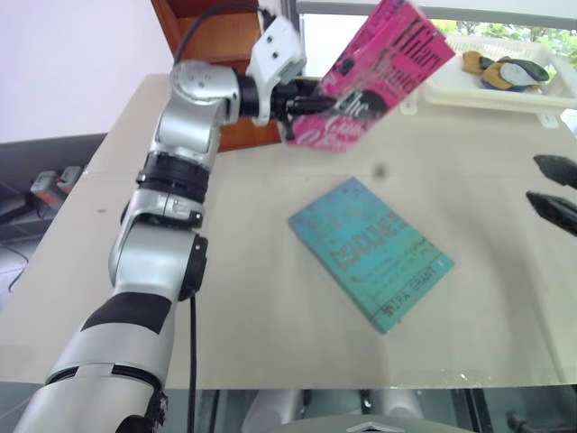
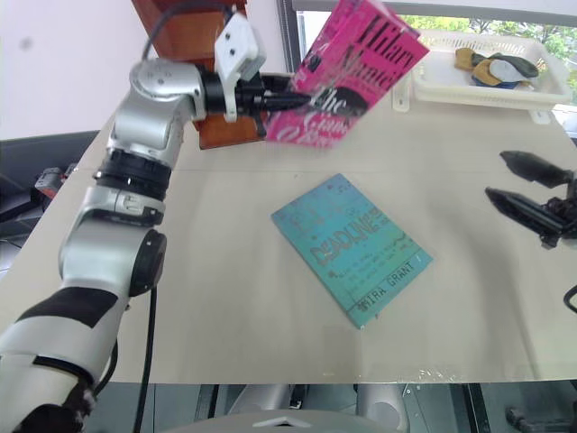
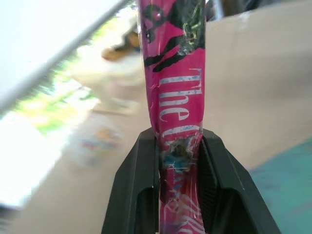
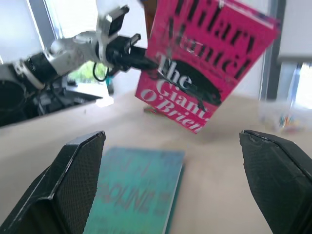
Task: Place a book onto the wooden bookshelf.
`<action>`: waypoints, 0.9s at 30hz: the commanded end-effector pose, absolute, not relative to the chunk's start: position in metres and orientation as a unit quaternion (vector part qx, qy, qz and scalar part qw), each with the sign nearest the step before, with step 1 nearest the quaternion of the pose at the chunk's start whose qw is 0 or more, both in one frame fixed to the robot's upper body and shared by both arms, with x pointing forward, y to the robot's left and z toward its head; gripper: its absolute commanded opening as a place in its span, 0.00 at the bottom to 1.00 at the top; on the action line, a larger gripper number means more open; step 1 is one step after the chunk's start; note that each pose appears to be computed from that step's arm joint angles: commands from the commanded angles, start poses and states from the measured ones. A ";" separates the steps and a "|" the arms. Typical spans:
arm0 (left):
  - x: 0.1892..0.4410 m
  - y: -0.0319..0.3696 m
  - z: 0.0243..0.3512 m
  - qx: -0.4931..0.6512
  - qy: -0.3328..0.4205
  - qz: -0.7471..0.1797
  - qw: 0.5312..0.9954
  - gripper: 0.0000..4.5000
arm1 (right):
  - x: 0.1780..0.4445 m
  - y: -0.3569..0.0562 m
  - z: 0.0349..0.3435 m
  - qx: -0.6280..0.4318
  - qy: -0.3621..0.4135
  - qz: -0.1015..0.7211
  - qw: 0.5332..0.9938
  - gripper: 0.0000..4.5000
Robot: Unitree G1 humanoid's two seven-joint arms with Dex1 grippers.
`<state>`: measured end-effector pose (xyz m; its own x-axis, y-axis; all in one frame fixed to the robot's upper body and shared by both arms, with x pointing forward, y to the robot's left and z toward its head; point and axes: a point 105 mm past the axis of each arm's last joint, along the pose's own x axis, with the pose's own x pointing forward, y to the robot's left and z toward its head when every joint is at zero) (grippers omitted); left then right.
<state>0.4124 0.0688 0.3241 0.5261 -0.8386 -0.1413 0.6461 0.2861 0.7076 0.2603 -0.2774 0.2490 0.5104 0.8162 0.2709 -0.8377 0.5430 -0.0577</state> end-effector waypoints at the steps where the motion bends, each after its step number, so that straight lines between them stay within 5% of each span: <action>1: 0.414 0.069 0.357 0.492 -0.185 -0.393 0.755 0.11 | 0.256 -0.291 0.275 0.058 -0.186 0.479 0.856 1.00; 14: 0.419 0.073 0.418 0.650 -0.250 -0.220 0.683 0.11 | 0.271 -0.306 0.288 0.068 -0.201 0.491 0.845 1.00; 27: 0.444 0.148 0.405 0.731 -0.101 -0.114 0.665 0.11 | 0.280 -0.303 0.285 0.066 -0.209 0.494 0.841 1.00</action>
<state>0.4506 0.1392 0.3772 0.9353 -0.3344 -0.1158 0.0849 -0.1056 0.9908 0.2841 -0.3044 0.2741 0.4539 0.7944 0.4037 -0.8580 0.5119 -0.0424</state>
